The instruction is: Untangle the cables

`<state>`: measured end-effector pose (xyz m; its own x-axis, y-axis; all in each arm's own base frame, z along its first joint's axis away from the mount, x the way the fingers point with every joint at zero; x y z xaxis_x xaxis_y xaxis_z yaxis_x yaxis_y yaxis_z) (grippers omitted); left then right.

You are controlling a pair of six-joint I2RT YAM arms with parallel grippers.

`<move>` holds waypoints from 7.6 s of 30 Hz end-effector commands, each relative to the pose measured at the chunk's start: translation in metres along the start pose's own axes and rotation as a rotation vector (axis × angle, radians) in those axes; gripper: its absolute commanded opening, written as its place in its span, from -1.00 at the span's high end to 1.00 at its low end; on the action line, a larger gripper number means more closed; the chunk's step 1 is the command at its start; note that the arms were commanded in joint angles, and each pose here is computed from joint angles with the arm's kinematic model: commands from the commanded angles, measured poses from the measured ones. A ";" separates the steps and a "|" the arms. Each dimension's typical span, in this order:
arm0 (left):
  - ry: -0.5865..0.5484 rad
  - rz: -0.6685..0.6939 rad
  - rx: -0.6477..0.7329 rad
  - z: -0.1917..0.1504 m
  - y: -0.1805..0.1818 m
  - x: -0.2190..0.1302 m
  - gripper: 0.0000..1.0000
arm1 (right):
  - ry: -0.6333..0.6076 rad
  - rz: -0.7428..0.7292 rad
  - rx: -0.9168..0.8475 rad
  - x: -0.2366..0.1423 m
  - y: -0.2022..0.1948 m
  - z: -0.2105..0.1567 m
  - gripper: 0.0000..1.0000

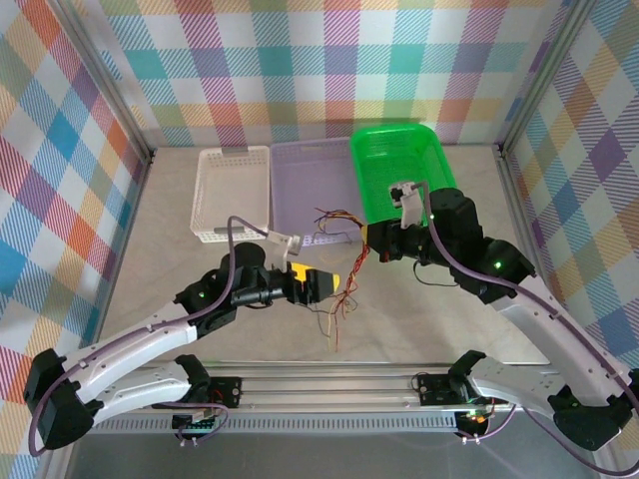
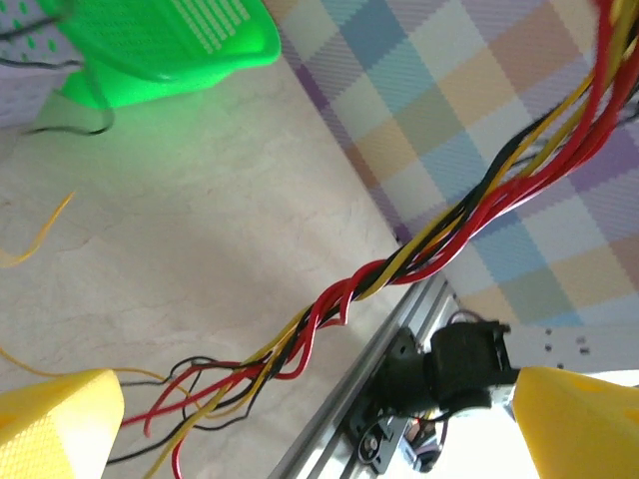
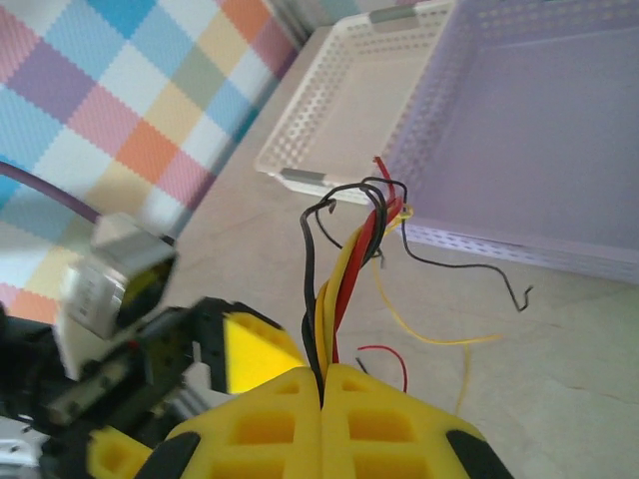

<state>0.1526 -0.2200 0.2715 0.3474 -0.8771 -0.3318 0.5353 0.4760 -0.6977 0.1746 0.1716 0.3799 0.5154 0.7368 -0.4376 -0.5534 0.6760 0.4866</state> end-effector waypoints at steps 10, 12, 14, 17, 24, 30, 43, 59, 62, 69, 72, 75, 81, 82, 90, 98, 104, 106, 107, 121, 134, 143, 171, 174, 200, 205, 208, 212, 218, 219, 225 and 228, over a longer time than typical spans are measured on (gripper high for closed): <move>0.108 0.114 0.196 -0.036 0.009 0.033 -0.96 | 0.056 0.171 0.078 0.003 0.019 0.015 1.00; 0.100 0.132 0.207 -0.037 0.010 0.032 -0.85 | 0.056 0.175 0.080 0.003 0.019 0.015 1.00; 0.089 0.139 0.209 -0.036 0.011 0.030 -0.75 | 0.057 0.169 0.083 0.004 0.018 0.015 1.00; 0.078 0.121 0.209 -0.035 0.008 0.026 -0.73 | 0.057 0.169 0.089 0.003 0.017 0.015 1.00; 0.050 0.090 0.194 -0.040 0.006 0.015 -0.67 | 0.046 0.174 0.106 0.002 0.015 0.018 1.00; 0.059 0.076 0.180 -0.045 0.009 0.017 -0.58 | 0.048 0.192 0.113 0.002 0.016 0.018 1.00; 0.060 0.062 0.173 -0.046 0.010 0.024 -0.21 | 0.058 0.232 0.136 0.004 0.016 0.014 1.00; 0.050 0.049 0.156 -0.043 0.005 0.019 1.00 | 0.075 0.212 0.149 0.005 0.007 -0.002 1.00; 0.042 0.041 0.145 -0.042 0.003 0.016 1.00 | 0.076 0.201 0.151 0.004 0.003 -0.006 1.00; 0.020 0.041 0.111 -0.033 -0.005 0.013 1.00 | 0.061 0.153 0.145 -0.003 -0.008 -0.020 -0.04; 0.015 0.041 0.101 -0.028 -0.009 0.012 1.00 | 0.048 0.136 0.132 -0.009 -0.010 -0.027 -0.09; 0.011 0.057 0.093 -0.023 -0.012 0.012 1.00 | 0.021 0.117 0.120 -0.016 -0.014 -0.034 -0.22; 0.022 0.025 0.091 -0.017 -0.022 0.012 1.00 | 0.081 0.227 0.151 0.001 -0.018 -0.057 -0.03; 0.024 0.023 0.092 -0.016 -0.023 0.012 1.00 | 0.098 0.244 0.156 0.007 -0.019 -0.061 0.00; 0.054 0.058 0.088 -0.017 -0.021 0.017 1.00 | 0.163 0.293 0.087 0.041 -0.008 -0.084 0.12; 0.065 0.062 0.090 -0.015 -0.023 0.017 1.00 | 0.197 0.266 0.078 0.056 -0.012 -0.099 0.22; 0.067 0.071 0.092 -0.015 -0.022 0.015 1.00 | 0.241 0.209 0.069 0.062 -0.018 -0.110 0.27; 0.065 0.077 0.093 -0.015 -0.022 0.014 1.00 | 0.245 0.212 0.070 0.063 -0.018 -0.112 0.35; 0.066 0.079 0.093 -0.016 -0.021 0.014 1.00 | 0.246 0.213 0.071 0.063 -0.018 -0.113 0.37; 0.058 0.098 0.095 -0.012 -0.023 0.012 1.00 | 0.233 0.220 0.070 0.060 -0.018 -0.118 0.36; 0.123 0.167 0.109 -0.019 -0.015 0.012 1.00 | 0.122 0.056 0.028 0.035 -0.019 -0.101 1.00; 0.412 0.355 0.100 -0.047 0.011 0.021 1.00 | -0.022 -0.108 -0.023 -0.018 -0.018 -0.054 1.00; 0.214 0.225 0.145 -0.003 -0.035 -0.001 1.00 | -0.014 0.428 0.059 0.026 -0.014 -0.069 0.07; 0.178 0.176 0.121 0.002 -0.040 0.008 1.00 | -0.004 0.438 0.014 0.035 -0.012 -0.084 0.05; 0.063 0.049 0.068 0.019 -0.059 0.009 1.00 | -0.063 0.386 -0.034 0.052 -0.026 -0.115 0.43; 0.038 0.034 0.066 0.018 -0.060 0.001 1.00 | -0.075 0.358 -0.037 0.047 -0.028 -0.117 0.42; 0.027 0.029 0.056 0.017 -0.059 0.000 1.00 | -0.071 0.375 -0.023 0.049 -0.027 -0.117 0.42; 0.034 0.005 0.044 0.017 -0.059 0.004 1.00 | -0.072 0.397 -0.013 0.054 -0.026 -0.118 0.43; 0.034 0.002 0.044 0.017 -0.060 0.003 1.00 | -0.111 0.384 -0.022 0.050 -0.023 -0.115 0.75; 0.034 0.006 0.045 0.016 -0.060 0.002 1.00 | -0.129 0.364 -0.024 0.048 -0.025 -0.114 0.89; 0.047 0.028 0.053 0.012 -0.056 -0.006 1.00 | -0.231 0.183 -0.014 0.027 -0.041 -0.115 1.00; 0.071 0.075 0.065 0.006 -0.050 -0.013 1.00 | -0.266 0.051 0.000 0.015 -0.051 -0.114 1.00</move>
<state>0.1351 -0.2411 0.3127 0.3399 -0.8399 -0.4231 0.5380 0.5427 -0.6450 0.1298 0.1664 0.2690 0.4897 0.8626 -0.1270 -0.6909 0.4727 0.5470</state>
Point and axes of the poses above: each hand's point on the last joint's axis, 136 mm out from that joint toward the fingers, its own x axis out along the fingers, its own y axis along the line the jaws close on, z = x × y, the point moved 9 cm from there along -x, back along the fingers, and after that the axes turned 2 degrees about -x, right-handed, at the moved point
